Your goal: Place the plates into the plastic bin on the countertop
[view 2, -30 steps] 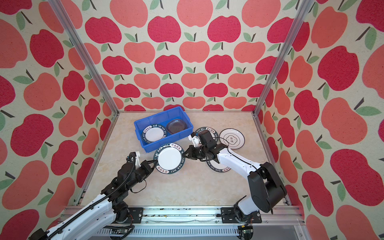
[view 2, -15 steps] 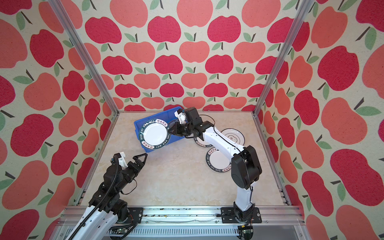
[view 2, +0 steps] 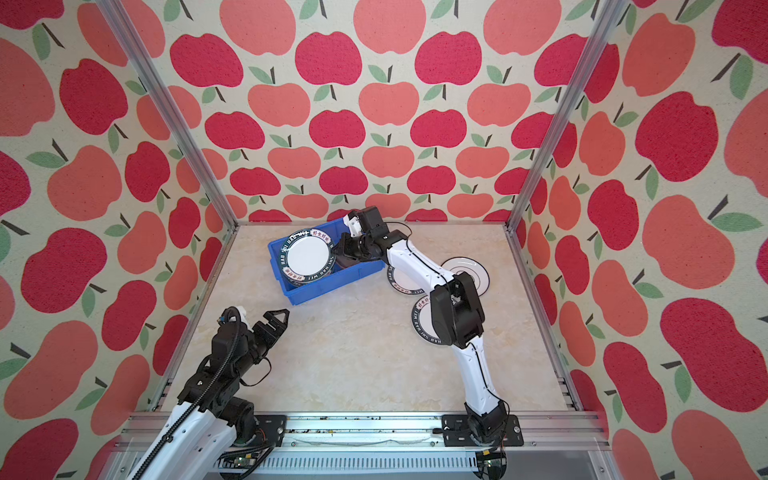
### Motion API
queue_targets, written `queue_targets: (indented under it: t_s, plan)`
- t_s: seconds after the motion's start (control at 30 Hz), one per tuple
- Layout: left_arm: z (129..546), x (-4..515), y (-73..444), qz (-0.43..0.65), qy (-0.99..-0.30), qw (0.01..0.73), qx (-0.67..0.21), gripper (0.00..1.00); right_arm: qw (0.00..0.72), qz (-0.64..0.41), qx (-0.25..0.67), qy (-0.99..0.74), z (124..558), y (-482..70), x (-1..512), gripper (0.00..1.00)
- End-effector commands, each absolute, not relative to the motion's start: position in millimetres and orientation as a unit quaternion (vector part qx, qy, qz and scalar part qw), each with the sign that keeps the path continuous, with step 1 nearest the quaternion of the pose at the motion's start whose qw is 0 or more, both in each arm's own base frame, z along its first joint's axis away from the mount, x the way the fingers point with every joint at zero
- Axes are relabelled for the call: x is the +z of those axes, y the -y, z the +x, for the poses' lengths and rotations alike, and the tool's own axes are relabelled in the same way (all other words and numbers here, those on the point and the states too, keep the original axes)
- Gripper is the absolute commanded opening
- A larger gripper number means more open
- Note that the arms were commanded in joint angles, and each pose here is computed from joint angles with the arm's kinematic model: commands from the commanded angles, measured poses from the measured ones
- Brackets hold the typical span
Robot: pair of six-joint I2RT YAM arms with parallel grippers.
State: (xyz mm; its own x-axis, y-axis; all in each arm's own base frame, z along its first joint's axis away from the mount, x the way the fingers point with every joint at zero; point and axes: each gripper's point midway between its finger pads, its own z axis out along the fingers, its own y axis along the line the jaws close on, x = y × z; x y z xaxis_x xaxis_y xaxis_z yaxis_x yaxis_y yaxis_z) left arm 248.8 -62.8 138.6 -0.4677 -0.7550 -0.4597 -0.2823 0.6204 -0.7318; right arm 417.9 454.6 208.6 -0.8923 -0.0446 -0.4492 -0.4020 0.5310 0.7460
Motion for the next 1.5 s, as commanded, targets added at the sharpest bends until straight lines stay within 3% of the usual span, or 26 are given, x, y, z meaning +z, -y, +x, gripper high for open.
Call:
queue_targets:
  t_s: [0.0,0.23,0.53,1.13,1.47]
  plan:
    - [272.8,166.9,64.7,-0.299,-0.793,0.433,-0.306,0.99,0.223,-0.138,0.467,-0.844,438.2,-459.1,231.6,0.0]
    - [279.6,180.6,52.3,-0.29,-0.807,0.422,-0.294,0.99,0.22,-0.148,0.446,-0.855,469.7,-482.4,188.9,0.0]
    - [270.4,199.6,29.8,-0.286,-0.803,0.417,-0.316,0.99,0.207,-0.151,0.428,-0.867,470.6,-490.5,148.2,0.0]
    - [299.7,197.4,63.9,-0.22,-0.816,0.372,-0.384,0.99,0.162,-0.134,0.431,-0.877,466.3,-503.0,104.1,0.0]
    - [298.3,190.8,70.4,-0.216,-0.816,0.368,-0.389,0.99,0.156,-0.13,0.417,-0.886,458.3,-508.1,95.1,0.48]
